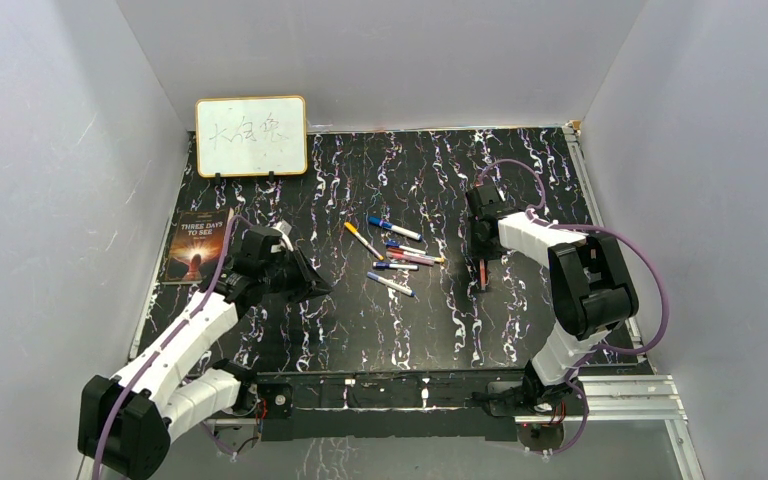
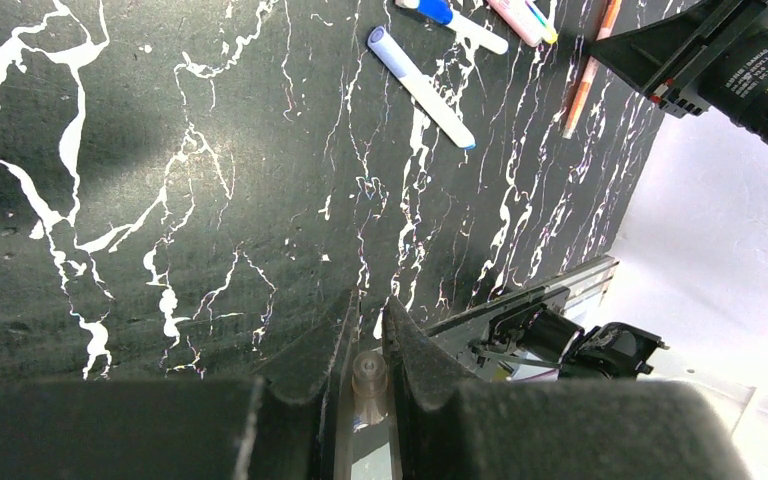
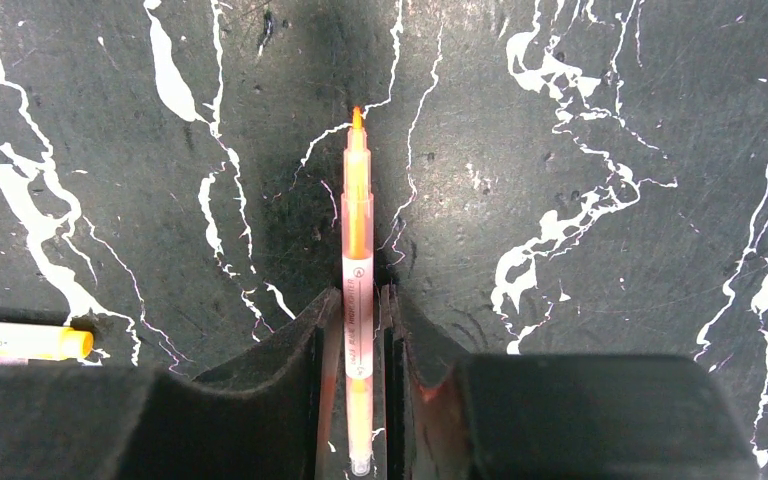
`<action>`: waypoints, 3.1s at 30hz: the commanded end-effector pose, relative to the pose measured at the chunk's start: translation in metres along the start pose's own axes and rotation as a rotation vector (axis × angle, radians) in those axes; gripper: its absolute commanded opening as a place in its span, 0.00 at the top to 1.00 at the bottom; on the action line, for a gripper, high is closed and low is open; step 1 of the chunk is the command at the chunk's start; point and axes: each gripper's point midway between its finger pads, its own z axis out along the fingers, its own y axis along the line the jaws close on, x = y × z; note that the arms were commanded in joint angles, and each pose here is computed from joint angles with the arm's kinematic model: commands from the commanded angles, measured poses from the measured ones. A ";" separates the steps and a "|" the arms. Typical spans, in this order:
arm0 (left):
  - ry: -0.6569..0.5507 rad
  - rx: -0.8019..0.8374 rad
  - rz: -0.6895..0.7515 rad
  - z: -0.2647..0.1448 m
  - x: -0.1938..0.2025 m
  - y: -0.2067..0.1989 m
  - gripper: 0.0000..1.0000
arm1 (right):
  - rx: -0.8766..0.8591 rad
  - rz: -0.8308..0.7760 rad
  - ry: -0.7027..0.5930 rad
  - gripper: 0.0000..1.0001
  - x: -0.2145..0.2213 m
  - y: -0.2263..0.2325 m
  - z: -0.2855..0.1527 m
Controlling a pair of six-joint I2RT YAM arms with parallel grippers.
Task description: Open the pen caps
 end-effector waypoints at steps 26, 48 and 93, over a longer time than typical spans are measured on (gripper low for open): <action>-0.069 -0.484 0.179 0.016 -0.066 0.056 0.98 | -0.096 0.051 -0.108 0.61 -0.018 0.006 -0.048; -0.030 -0.712 0.384 0.062 -0.116 0.106 0.89 | -0.278 0.055 -0.159 0.57 -0.013 0.027 -0.083; -0.170 -0.230 0.319 -0.139 -0.028 -0.005 0.02 | -0.384 -0.219 -0.118 0.27 -0.032 0.138 -0.086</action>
